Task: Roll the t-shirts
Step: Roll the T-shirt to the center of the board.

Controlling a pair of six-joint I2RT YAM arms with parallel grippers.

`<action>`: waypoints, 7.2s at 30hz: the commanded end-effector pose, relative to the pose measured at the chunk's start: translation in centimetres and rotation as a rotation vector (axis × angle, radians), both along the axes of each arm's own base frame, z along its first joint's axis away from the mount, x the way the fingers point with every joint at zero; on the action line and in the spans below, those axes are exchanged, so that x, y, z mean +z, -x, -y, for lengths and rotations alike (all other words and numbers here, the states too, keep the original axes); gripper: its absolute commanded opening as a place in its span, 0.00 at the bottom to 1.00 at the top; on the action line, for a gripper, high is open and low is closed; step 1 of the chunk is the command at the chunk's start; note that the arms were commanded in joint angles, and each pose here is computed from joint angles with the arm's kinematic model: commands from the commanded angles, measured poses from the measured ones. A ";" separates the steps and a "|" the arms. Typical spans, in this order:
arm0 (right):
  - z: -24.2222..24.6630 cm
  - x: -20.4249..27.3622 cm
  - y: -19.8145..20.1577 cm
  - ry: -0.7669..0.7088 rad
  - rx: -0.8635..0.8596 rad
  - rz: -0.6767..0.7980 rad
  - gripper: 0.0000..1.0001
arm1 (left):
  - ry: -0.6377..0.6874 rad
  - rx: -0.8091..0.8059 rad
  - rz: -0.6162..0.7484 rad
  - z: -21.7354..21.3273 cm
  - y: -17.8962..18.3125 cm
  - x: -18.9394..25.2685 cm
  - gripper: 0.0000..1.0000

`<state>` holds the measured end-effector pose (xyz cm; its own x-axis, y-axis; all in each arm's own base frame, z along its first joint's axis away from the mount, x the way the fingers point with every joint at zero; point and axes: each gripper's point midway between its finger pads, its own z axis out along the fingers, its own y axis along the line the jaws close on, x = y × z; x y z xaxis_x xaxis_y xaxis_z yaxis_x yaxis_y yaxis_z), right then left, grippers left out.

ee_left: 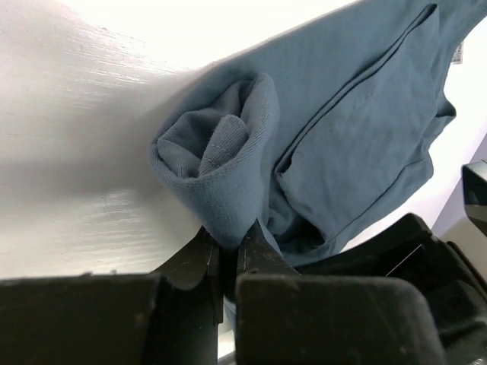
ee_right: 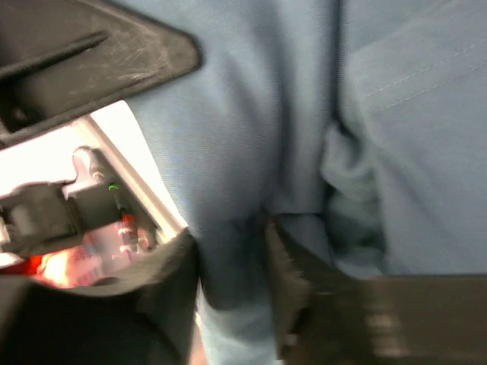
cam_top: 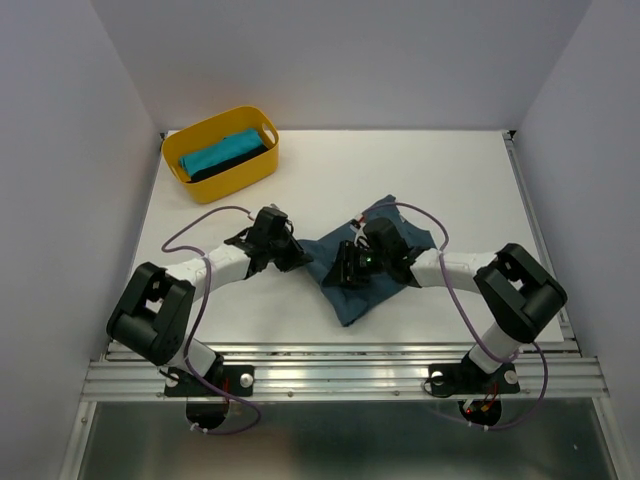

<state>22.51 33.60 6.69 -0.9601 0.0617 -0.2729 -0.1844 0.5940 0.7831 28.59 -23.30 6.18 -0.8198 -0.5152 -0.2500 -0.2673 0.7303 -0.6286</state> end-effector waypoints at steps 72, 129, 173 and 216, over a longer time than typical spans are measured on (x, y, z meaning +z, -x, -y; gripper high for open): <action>3.8 -3.0 6.4 1.032 -0.017 0.707 0.01 | -0.083 0.008 0.020 -1.2 -0.5 1.0 0.00; 3.3 -2.0 6.9 0.071 0.128 0.005 0.01 | -0.163 -0.238 0.183 -1.6 1.7 5.3 0.00; 6.0 -3.1 6.7 -0.004 0.101 -0.122 0.09 | -0.101 -0.438 0.114 6.4 -1.2 -0.7 0.00; 10.6 -3.5 4.1 0.482 -0.246 0.021 0.01 | -0.072 -0.516 0.134 9.0 0.0 1.1 0.00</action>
<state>18.19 24.91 4.83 -0.9442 0.0502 -0.3254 -0.1099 0.8835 0.4554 28.01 -30.99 5.40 -0.9332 -0.0509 -0.3559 0.1696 0.8104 -0.5607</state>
